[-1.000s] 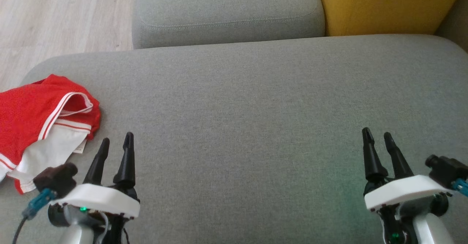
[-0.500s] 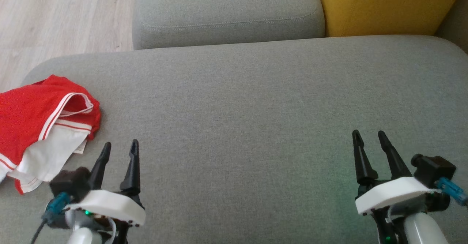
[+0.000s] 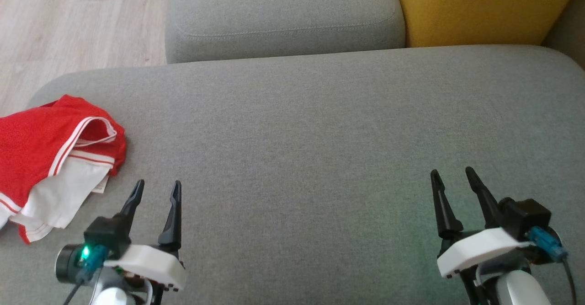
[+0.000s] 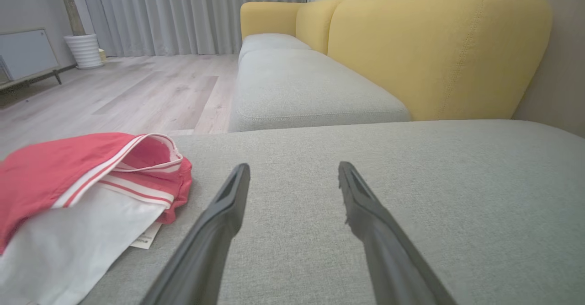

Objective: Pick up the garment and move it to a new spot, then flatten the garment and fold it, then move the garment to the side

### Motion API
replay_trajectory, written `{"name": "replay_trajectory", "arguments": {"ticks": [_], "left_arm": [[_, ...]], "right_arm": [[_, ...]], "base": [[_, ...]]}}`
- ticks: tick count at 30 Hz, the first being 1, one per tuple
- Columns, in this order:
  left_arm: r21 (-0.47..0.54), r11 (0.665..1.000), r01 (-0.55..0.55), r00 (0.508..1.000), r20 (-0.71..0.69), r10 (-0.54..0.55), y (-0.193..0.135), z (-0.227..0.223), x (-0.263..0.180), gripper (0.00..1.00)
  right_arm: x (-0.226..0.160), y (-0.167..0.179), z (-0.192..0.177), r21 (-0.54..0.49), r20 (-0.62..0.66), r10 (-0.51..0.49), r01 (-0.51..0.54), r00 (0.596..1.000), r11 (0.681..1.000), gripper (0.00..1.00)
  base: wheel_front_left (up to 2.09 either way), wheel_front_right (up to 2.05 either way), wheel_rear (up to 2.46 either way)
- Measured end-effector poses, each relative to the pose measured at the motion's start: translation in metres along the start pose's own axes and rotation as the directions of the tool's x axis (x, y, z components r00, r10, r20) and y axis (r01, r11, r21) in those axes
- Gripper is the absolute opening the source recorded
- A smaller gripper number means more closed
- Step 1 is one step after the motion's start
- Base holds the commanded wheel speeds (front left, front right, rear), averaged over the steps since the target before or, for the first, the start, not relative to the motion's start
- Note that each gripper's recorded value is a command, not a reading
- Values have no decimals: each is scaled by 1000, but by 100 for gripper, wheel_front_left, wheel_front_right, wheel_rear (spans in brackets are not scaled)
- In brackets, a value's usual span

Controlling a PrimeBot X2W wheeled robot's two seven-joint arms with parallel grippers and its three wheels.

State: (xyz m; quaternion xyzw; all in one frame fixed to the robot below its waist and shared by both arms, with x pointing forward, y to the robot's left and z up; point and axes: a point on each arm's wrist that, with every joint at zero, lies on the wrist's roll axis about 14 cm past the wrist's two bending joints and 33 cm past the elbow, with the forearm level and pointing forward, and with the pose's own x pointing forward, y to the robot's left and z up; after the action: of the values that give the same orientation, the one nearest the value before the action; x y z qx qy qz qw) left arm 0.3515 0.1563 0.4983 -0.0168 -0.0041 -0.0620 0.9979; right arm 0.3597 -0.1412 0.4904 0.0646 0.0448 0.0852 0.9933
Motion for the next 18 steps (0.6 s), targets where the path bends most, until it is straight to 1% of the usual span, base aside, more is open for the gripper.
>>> {"name": "replay_trajectory", "arguments": {"ticks": [6,11,18], "left_arm": [[53,999,3,1000,15,-3,0,1,-2,100],[61,998,3,1000,22,-4,0,1,-3,100],[77,997,4,1000,-2,-4,-1,-9,-10,100]], "right_arm": [[0,2,2,-45,8,5,-4,1000,999,100],[0,2,5,-57,19,7,-6,1000,998,100],[0,4,7,-75,26,12,-10,1000,997,100]], "base": [[0,0,0],[0,0,0],[0,0,0]]}}
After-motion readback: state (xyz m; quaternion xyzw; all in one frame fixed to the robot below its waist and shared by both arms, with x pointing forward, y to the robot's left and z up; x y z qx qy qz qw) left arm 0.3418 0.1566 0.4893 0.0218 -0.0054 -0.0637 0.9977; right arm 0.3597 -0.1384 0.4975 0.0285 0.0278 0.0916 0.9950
